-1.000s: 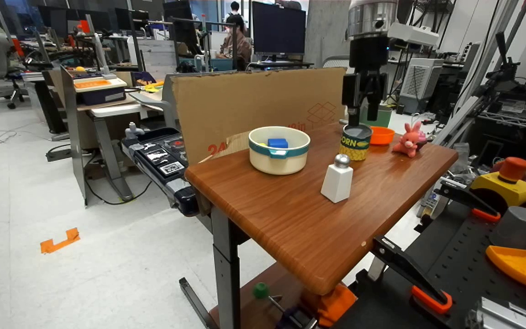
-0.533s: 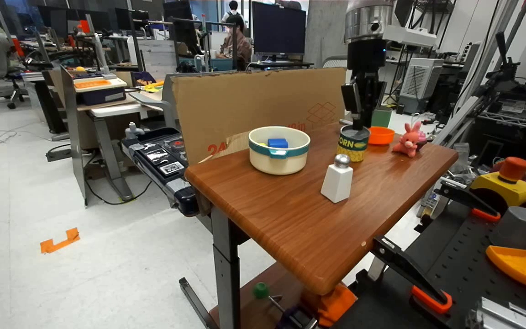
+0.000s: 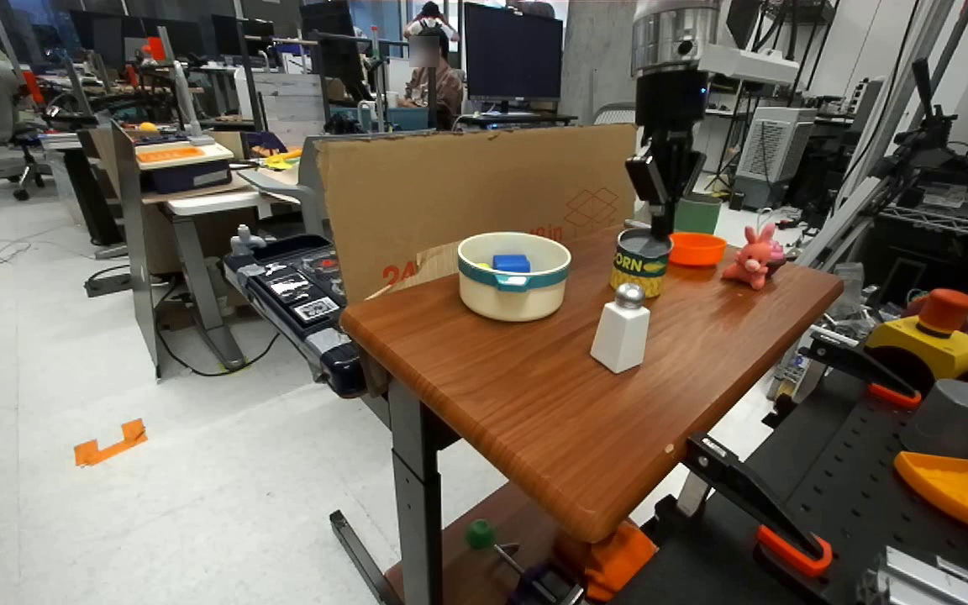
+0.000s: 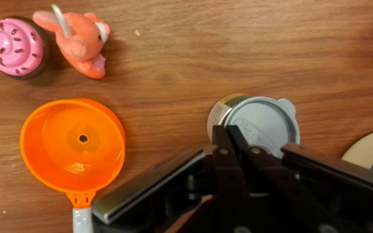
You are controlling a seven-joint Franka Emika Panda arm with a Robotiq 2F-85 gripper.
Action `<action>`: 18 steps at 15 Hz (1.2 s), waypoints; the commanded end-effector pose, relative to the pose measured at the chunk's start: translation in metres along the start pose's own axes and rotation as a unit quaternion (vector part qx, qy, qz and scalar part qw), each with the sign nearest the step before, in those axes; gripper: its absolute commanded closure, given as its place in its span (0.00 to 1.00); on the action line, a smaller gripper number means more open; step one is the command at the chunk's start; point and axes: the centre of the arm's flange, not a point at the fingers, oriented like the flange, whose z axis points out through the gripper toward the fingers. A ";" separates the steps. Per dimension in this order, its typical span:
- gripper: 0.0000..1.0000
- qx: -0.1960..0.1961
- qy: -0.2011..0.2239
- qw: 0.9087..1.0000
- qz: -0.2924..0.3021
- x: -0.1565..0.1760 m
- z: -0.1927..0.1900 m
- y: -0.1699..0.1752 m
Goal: Uncover the bottle of corn and put the lid on the table
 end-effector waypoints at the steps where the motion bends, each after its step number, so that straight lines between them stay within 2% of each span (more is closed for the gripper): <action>1: 0.99 0.009 0.002 1.000 0.004 0.004 -0.011 -0.001; 6: 0.99 0.006 0.029 0.999 -0.014 -0.009 -0.036 -0.011; 11: 0.99 -0.002 0.052 0.996 -0.078 -0.033 -0.062 -0.036; 16: 0.99 -0.018 0.050 0.991 -0.125 -0.050 -0.064 -0.051; 18: 0.99 -0.043 0.037 0.990 -0.131 -0.060 -0.058 -0.046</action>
